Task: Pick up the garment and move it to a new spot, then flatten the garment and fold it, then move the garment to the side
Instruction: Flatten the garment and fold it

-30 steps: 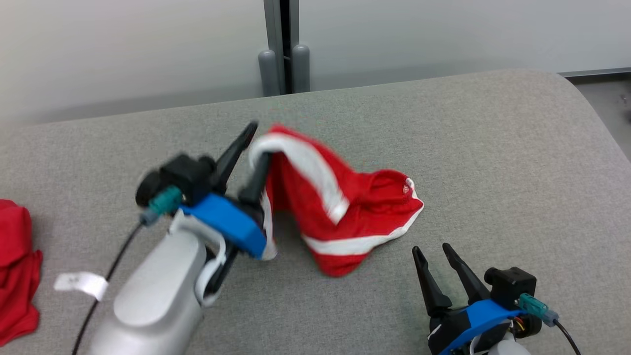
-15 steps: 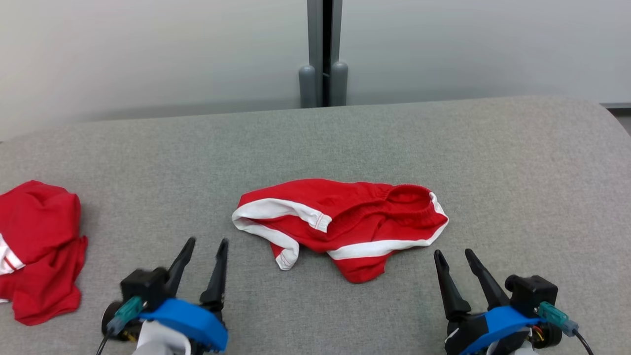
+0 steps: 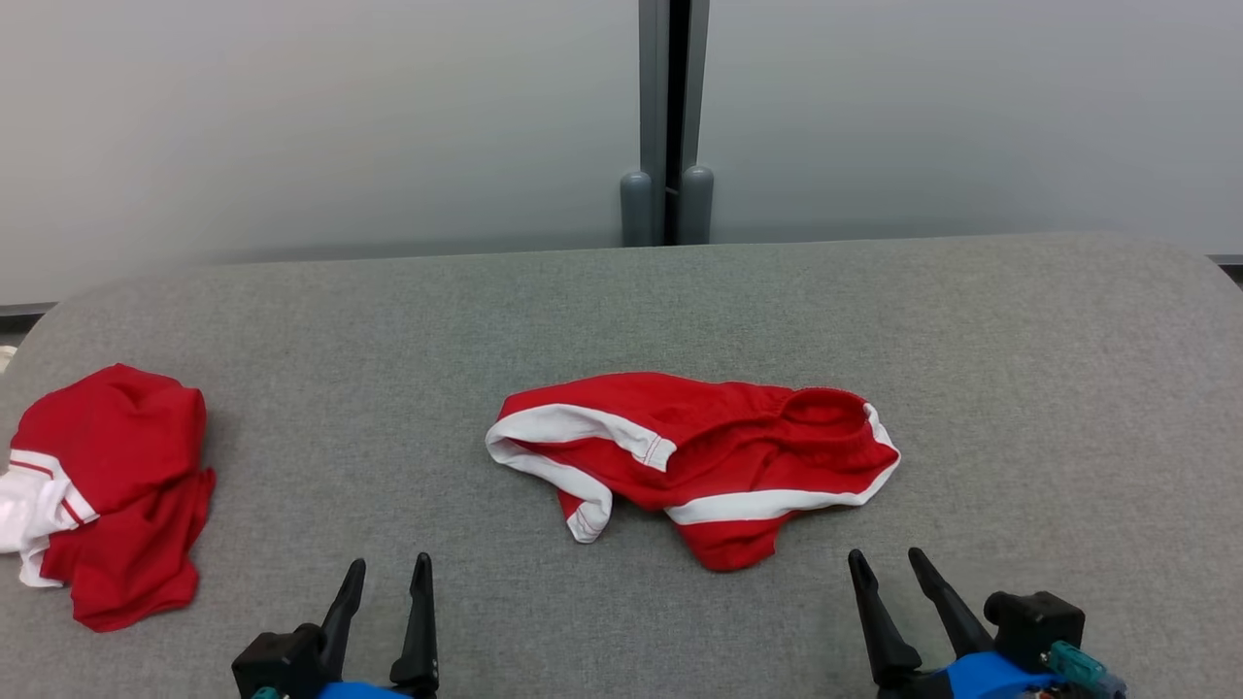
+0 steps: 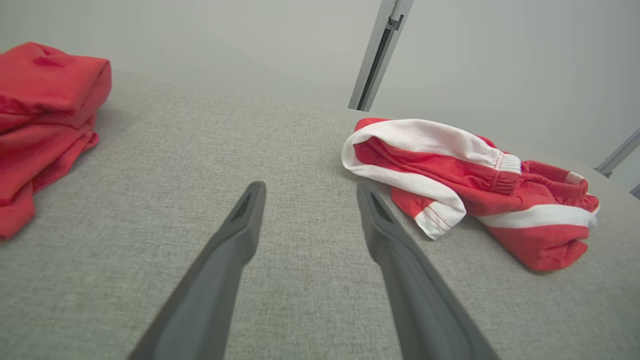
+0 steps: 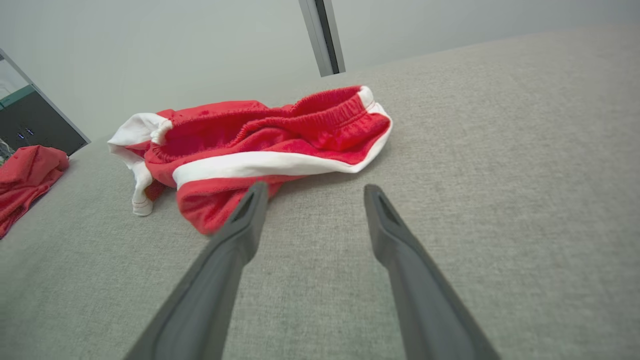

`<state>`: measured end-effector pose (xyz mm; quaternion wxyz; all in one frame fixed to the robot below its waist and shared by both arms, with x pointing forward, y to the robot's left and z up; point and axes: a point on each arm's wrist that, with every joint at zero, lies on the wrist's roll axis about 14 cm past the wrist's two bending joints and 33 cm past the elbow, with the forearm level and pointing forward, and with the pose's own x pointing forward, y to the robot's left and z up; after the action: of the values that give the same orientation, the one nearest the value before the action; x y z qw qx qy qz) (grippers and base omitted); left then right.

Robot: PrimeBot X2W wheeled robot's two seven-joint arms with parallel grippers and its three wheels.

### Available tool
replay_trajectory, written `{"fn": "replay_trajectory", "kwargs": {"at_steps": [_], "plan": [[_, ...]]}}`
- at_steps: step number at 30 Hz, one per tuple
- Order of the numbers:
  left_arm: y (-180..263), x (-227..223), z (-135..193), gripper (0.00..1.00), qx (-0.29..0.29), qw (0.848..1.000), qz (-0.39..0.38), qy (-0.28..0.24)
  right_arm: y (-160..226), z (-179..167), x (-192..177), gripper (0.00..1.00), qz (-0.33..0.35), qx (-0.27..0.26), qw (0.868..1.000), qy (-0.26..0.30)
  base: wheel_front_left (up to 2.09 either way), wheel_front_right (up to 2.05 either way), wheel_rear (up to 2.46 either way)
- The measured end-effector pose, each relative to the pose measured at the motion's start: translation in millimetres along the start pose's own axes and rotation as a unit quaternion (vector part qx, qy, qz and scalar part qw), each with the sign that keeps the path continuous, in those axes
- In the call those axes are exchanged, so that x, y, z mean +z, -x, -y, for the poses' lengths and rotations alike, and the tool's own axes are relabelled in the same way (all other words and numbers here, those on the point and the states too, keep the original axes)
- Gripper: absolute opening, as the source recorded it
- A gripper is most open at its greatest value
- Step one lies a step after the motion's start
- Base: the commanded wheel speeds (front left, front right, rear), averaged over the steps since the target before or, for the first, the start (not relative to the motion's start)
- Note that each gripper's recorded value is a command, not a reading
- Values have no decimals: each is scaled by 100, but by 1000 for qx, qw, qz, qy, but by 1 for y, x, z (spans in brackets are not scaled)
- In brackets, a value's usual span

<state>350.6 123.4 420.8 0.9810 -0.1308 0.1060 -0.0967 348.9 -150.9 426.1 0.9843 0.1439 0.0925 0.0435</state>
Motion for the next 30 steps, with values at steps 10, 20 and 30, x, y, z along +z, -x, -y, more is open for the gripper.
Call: {"fn": "replay_trajectory", "kwargs": {"at_steps": [10,20,30], "plan": [[-1,2,-7,100,16,1000,6,10,-47,-83,3,100,-15,125,992,-16,0,0,0],[17,-13,-37,100,75,996,-12,37,-91,-129,-26,100,-78,188,979,-5,0,0,0],[17,-21,-41,100,80,996,-26,37,-108,-144,-7,0,-47,203,977,-31,0,0,0]]}}
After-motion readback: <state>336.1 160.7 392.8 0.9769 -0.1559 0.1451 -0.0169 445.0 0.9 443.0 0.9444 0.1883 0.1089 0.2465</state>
